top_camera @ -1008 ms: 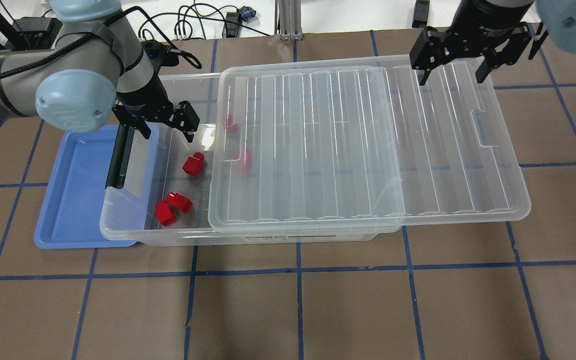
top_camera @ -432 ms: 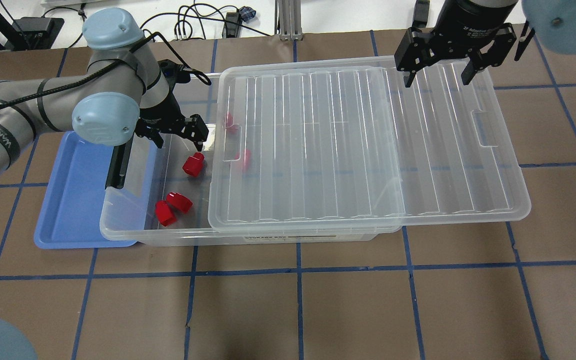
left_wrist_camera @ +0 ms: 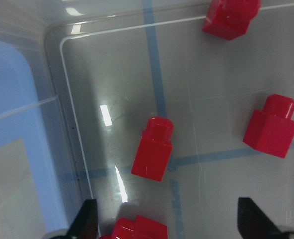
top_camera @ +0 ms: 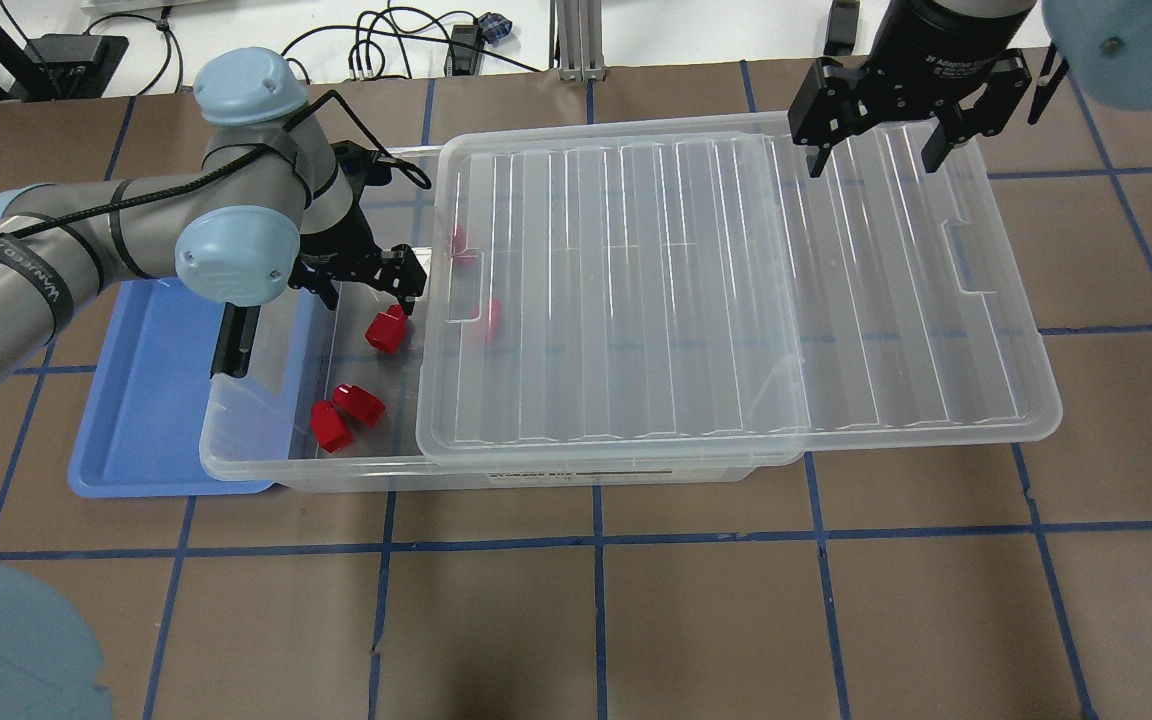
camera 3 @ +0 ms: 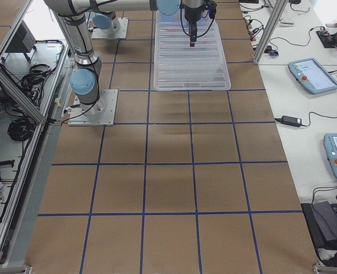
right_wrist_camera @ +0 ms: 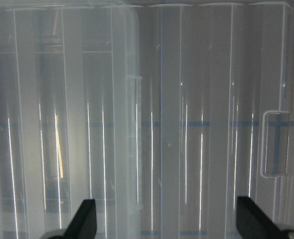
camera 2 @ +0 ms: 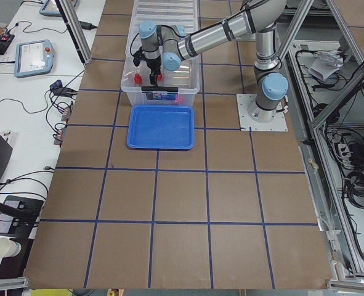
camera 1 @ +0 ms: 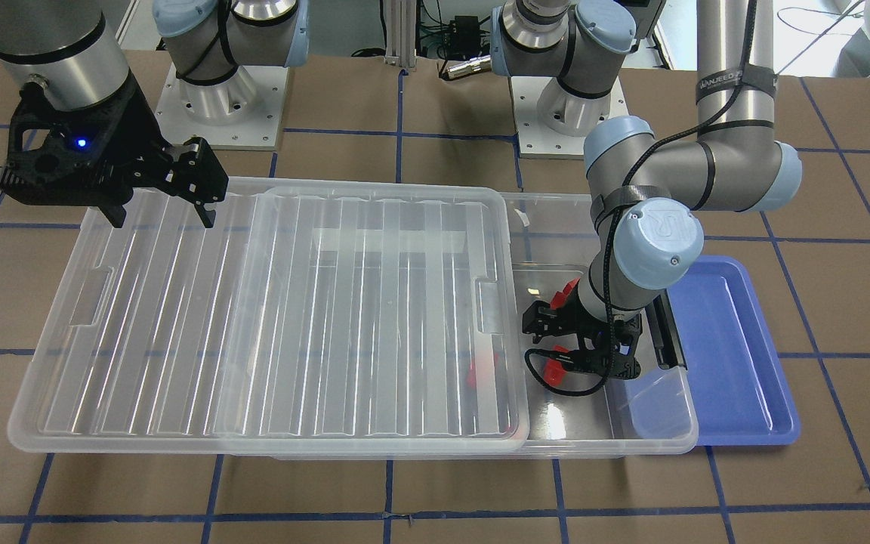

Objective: Place red block in blue tray from box

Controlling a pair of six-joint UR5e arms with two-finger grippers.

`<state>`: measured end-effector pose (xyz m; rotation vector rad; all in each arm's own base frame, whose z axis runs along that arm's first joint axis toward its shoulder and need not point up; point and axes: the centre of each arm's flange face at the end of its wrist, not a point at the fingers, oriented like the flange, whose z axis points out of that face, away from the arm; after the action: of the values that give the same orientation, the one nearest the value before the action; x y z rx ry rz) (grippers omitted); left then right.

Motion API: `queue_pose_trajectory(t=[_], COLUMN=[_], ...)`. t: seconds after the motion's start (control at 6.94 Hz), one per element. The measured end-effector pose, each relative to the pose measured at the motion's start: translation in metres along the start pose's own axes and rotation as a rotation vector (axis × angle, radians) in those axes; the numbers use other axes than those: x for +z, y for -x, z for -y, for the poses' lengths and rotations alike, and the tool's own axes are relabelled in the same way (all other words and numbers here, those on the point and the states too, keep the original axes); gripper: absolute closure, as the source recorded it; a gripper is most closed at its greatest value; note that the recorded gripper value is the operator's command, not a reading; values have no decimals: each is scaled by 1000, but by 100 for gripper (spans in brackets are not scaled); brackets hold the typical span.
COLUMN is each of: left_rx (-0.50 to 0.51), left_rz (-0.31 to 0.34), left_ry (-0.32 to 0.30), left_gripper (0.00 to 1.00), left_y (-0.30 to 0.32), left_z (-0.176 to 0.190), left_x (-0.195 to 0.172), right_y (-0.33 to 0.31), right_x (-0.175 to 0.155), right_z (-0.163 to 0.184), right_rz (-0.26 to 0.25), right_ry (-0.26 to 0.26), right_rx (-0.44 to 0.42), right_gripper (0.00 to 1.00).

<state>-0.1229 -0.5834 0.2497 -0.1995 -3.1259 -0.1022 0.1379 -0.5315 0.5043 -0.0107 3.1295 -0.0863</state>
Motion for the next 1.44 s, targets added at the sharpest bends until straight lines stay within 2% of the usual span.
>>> queue_pose_trajectory(t=[0.43,0.72,0.86,1.01,1.15,1.44], left_rx=[2,-5,-8,-8,-8,-11], left_rz=[6,5,5,4,5,9], left_ry=[-26,-22,-17,-14,-14,-24], left_gripper=[0,0,37,95,100,100], left_y=[4,6,7,8,8,8], left_z=[3,6,8,9,9,11], left_x=[28,40,46,50,50,46], right_y=[0,-1,-1,-1,-1,-2], right_x=[0,0,0,-1,-1,0], right_z=[0,0,0,0,0,1], right_rz=[1,0,0,0,0,0], right_ry=[-1,-1,-2,-2,-2,-1], right_rx=[-1,0,0,0,1,1], right_gripper=[0,0,0,0,0,0])
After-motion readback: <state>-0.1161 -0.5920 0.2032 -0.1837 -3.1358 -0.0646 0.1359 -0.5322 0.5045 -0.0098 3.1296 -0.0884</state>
